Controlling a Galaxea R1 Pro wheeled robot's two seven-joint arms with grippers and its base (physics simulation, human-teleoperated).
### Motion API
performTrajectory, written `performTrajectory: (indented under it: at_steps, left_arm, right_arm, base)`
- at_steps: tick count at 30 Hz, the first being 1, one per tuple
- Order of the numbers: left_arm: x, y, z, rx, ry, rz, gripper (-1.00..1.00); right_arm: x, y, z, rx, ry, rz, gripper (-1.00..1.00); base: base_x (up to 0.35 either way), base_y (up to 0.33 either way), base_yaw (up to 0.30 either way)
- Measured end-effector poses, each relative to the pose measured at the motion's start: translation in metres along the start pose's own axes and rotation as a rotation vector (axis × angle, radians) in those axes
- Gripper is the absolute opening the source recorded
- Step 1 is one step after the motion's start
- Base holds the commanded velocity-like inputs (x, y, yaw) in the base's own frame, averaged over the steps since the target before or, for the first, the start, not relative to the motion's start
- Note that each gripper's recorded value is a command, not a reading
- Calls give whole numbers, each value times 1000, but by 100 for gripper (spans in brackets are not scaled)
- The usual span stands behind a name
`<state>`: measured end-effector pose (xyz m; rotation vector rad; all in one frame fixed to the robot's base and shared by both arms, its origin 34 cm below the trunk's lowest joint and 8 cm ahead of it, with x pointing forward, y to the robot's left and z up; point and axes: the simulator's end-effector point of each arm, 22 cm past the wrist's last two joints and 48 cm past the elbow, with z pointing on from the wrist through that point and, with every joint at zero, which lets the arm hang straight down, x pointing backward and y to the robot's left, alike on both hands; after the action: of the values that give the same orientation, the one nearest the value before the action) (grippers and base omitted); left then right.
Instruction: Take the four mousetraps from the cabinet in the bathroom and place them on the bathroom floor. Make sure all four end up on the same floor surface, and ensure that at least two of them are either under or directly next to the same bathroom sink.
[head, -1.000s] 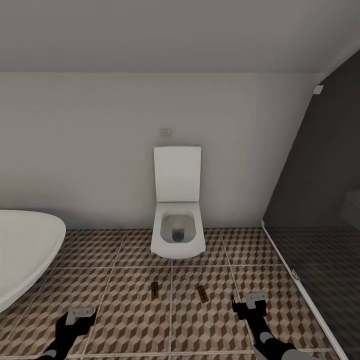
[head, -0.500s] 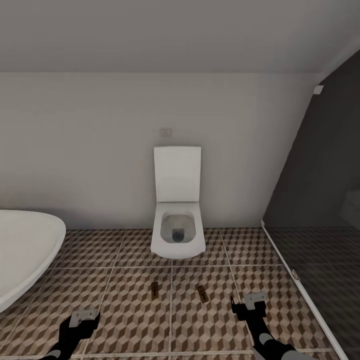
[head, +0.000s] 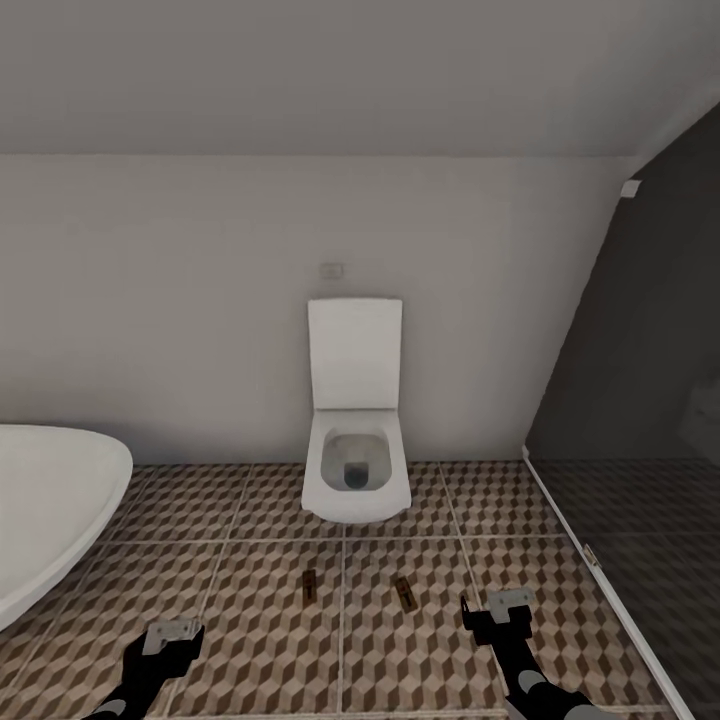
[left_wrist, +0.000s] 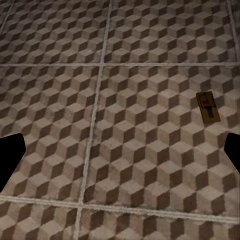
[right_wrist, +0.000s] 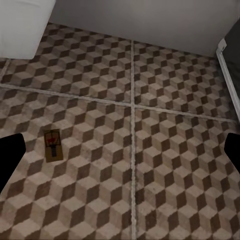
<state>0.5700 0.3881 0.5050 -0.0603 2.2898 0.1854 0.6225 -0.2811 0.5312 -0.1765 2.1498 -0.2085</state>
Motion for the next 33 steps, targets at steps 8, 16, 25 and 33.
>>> performTrajectory:
  at_steps: [8,16,25,33]
  left_arm:
    - [-6,-3,-1,3,-11,-4,100]
    - [-12,-3,-2,3,-24,-6,100]
    - [-31,-2,-13,4,-36,-8,100]
    - [-44,-2,-22,7,-38,-10,100]
  right_arm:
    - [-7,-1,-1,3,-12,1,100]
    - [-13,-3,-2,5,-24,2,100]
    - [-34,-8,-11,8,-37,3,100]
    - [-47,-11,-18,8,-39,3,100]
  base:
    - [0,0,0]
    - [0,0,0]
    - [0,0,0]
    - [0,0,0]
